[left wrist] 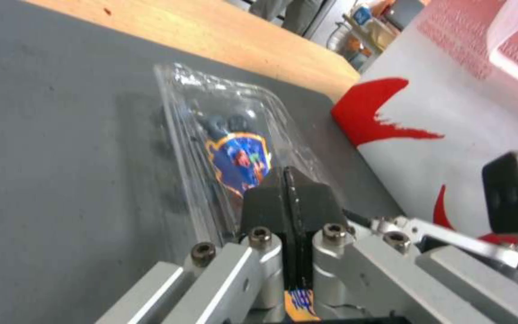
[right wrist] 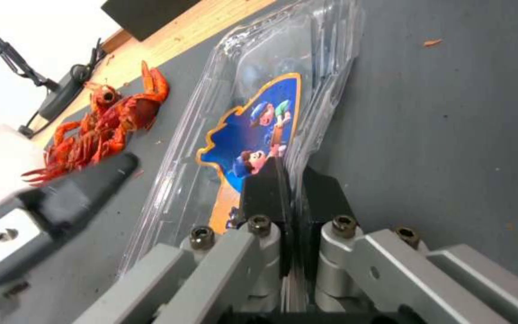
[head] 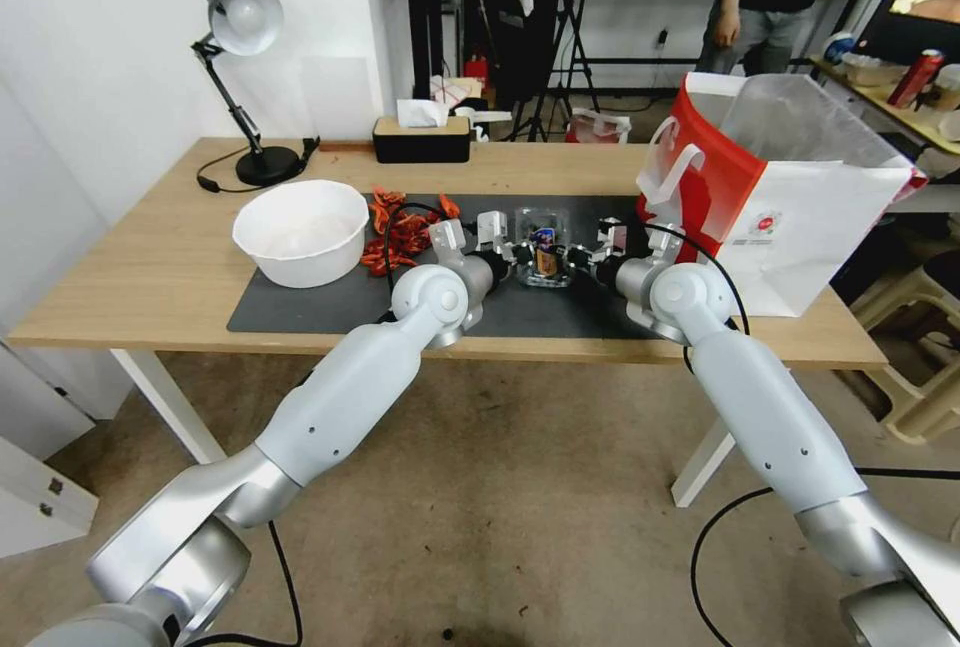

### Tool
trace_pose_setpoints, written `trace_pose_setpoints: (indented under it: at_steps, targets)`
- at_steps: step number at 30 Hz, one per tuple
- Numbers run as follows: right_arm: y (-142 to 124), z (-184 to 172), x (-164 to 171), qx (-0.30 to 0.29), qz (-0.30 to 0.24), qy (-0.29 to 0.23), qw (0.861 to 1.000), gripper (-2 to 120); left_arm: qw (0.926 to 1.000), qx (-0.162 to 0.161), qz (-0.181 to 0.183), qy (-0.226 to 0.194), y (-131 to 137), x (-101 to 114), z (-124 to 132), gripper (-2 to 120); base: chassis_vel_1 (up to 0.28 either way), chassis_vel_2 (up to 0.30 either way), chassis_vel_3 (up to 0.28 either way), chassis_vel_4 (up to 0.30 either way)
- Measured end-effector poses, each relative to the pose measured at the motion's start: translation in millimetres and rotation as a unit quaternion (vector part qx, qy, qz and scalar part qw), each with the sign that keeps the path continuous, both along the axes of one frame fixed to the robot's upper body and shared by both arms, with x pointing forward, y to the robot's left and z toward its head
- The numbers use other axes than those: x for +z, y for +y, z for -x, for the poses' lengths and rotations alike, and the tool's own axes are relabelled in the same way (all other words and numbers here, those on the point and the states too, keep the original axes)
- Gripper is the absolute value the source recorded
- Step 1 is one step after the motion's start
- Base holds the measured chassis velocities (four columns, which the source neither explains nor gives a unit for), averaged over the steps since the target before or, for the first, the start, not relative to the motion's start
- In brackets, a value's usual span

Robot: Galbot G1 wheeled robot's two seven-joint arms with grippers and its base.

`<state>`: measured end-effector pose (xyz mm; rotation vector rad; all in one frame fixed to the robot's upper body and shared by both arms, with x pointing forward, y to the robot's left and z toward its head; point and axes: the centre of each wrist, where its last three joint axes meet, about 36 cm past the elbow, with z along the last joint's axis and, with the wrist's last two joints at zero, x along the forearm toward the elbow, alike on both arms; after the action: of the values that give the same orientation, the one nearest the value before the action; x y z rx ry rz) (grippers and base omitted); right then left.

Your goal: Close the takeout container lid, then place the container into the takeout bag.

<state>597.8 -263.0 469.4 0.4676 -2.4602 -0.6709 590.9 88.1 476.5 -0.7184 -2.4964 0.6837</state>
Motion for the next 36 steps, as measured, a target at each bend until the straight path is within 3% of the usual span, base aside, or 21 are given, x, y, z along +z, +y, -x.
trace_pose_setpoints:
  at_steps: [11,23,26,27,36]
  targets:
    - [-0.6,2.6,6.9,0.002,-0.004,-0.009,1.0,0,0.9997,0.02,-0.001,-0.014,25.4,7.9,13.5,0,0.0,0.0,0.0,0.0]
    - [-0.5,10.0,24.0,0.007,-0.014,-0.036,0.999,0,0.9964,0.068,-0.028,-0.041,69.5,9.7,69.0,3,0.0,0.0,0.0,0.0]
    - [0.5,11.9,28.5,0.01,-0.017,-0.047,0.999,0,0.9955,0.076,-0.032,-0.046,80.5,8.8,84.0,15,0.0,0.0,0.0,0.0]
    - [3.1,14.2,33.2,0.016,-0.011,-0.069,0.997,0,0.9929,0.093,-0.046,-0.058,95.8,5.1,105.6,28,0.0,0.0,0.0,0.0]
    - [17.5,24.1,43.3,0.043,0.013,-0.171,0.984,0,0.9823,0.13,-0.086,-0.103,120.5,-6.0,157.2,59,0.0,0.0,0.0,0.0]
